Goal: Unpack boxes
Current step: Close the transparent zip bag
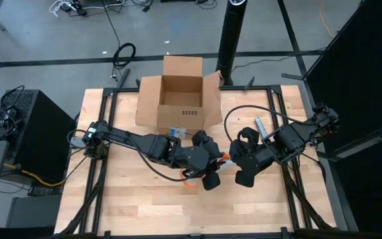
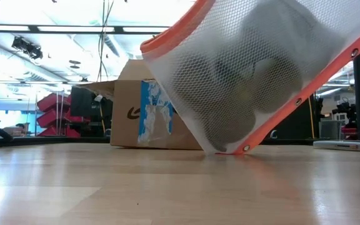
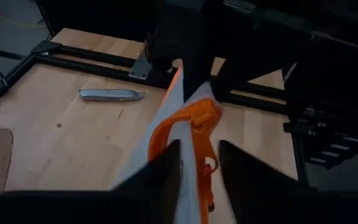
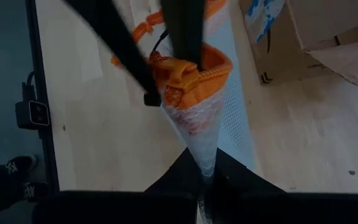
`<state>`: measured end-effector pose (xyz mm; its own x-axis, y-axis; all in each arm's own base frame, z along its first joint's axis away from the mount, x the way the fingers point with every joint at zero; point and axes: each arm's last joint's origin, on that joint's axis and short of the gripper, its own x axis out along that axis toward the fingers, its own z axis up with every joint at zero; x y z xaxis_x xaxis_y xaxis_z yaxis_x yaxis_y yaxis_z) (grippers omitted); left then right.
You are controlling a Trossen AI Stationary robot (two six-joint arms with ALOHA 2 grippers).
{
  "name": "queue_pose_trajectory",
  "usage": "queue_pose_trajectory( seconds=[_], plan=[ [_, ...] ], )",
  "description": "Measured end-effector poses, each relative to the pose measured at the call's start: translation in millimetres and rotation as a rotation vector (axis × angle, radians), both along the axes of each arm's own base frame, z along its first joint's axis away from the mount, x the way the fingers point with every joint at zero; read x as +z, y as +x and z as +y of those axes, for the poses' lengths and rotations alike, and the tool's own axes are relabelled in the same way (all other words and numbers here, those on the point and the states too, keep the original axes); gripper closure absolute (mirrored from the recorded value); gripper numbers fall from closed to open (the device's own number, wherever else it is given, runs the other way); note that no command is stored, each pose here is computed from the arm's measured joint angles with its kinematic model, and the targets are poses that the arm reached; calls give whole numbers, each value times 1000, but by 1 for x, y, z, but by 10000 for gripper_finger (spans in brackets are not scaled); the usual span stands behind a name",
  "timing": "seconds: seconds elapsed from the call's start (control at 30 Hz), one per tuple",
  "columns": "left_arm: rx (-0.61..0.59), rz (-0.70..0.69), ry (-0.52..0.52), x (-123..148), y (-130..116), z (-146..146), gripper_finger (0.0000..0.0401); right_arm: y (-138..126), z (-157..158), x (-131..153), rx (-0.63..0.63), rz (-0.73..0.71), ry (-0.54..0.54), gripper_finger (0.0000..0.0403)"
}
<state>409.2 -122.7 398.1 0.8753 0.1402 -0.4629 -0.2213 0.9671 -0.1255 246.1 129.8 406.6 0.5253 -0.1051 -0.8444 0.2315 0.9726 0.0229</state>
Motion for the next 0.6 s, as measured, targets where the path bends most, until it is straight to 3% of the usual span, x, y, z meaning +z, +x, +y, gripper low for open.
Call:
queue_pose_trajectory(
  seconds=[0.37, 0.6],
  plan=[
    [20, 19, 9, 7, -11, 3, 379, 0, 1, 0, 1, -6, 2, 403],
    [26, 107, 33, 0, -16, 4, 384, -1, 4, 3, 25, -28, 6, 403]
  ],
)
